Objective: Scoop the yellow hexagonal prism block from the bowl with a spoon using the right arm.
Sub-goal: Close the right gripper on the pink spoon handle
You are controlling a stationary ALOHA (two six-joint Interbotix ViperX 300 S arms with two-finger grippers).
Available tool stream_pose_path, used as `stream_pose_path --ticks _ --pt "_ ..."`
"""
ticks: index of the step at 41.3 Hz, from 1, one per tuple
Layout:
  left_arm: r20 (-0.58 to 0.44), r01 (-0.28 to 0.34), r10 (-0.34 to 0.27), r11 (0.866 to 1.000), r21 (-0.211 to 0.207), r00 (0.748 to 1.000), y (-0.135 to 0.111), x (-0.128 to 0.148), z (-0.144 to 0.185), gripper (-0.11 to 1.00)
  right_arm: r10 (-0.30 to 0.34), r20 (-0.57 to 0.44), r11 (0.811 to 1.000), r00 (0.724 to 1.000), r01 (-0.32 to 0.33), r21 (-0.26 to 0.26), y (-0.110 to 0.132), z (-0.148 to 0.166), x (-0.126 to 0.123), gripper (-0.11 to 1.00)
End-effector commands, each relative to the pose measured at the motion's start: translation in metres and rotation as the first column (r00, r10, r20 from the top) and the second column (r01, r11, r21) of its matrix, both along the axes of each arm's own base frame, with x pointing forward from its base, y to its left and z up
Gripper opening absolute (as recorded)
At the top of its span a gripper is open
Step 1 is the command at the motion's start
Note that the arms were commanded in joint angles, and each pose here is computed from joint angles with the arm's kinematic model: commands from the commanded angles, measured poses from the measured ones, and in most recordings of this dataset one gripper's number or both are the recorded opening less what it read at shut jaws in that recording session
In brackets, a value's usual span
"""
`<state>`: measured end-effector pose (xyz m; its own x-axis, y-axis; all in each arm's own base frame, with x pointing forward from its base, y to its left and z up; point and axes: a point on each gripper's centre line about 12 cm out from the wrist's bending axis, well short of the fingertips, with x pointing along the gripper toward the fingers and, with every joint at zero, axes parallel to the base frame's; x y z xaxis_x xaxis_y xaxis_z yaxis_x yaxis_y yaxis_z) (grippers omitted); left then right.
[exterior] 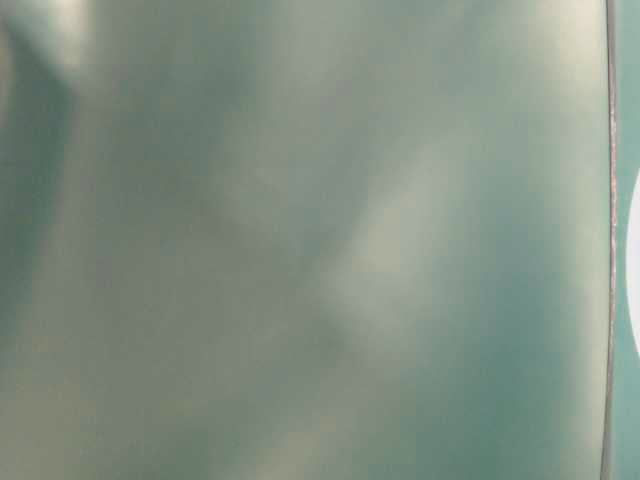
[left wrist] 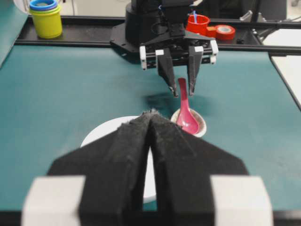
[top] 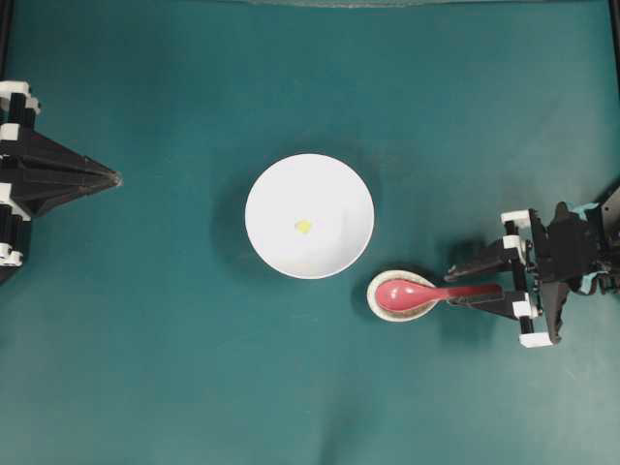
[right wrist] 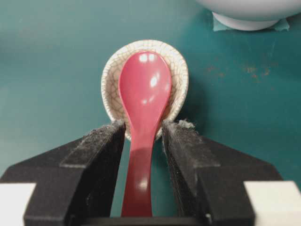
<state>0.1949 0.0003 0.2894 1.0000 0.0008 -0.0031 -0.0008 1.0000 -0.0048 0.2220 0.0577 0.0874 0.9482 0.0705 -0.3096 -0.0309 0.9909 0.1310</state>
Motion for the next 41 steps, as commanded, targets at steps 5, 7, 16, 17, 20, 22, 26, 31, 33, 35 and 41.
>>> stream_pose_path --ticks 5,7,16,17,20,22,26,31,33,35,41 --pt "0.002 0.001 -0.001 1.000 0.003 1.000 0.000 0.002 0.002 -0.01 0.006 0.010 1.000 1.000 -0.006 0.005 0.003 0.001 0.002 0.45" --pt "0.000 0.001 -0.001 1.000 0.003 1.000 0.000 0.002 0.001 -0.01 0.004 0.004 1.000 1.000 -0.005 0.008 0.003 0.000 0.002 0.45" --pt "0.000 0.001 -0.001 1.000 0.003 1.000 0.000 0.002 0.001 -0.01 0.001 -0.021 1.000 1.000 -0.001 0.017 0.003 -0.007 0.001 0.45" --pt "-0.002 0.000 0.000 1.000 0.001 1.000 0.000 0.002 0.000 -0.01 0.003 -0.024 1.000 1.000 -0.002 0.015 0.003 -0.007 0.001 0.45" --pt "-0.002 0.001 -0.001 1.000 0.003 1.000 0.000 0.002 0.000 -0.01 0.004 -0.030 1.000 1.000 -0.003 0.014 0.004 -0.009 0.002 0.45" --pt "-0.002 -0.001 0.001 1.000 0.003 1.000 0.000 0.002 0.000 -0.01 0.004 -0.031 1.000 1.000 -0.003 0.013 0.004 -0.009 0.002 0.45" --pt "-0.003 0.001 -0.001 1.000 0.003 1.000 0.000 0.002 0.000 -0.01 0.005 -0.037 1.000 0.999 -0.005 0.011 0.004 -0.011 0.001 0.45" --pt "-0.003 0.000 0.000 1.000 0.001 1.000 0.000 0.002 0.000 -0.01 0.007 -0.036 1.000 0.999 -0.007 0.009 0.004 -0.011 0.001 0.45" --pt "-0.002 0.001 -0.001 1.000 0.003 1.000 0.000 0.002 0.000 -0.01 0.006 -0.038 1.000 0.999 -0.005 0.008 0.004 -0.011 0.000 0.45" --pt "-0.002 0.001 -0.001 1.000 0.003 1.000 0.000 0.002 0.000 -0.01 0.007 -0.036 1.000 0.999 -0.007 0.008 0.004 -0.011 0.000 0.45" --pt "-0.002 0.000 0.000 1.000 0.001 1.000 0.000 0.002 0.000 -0.01 0.009 -0.032 1.000 0.999 -0.008 0.009 0.004 -0.010 0.001 0.45"
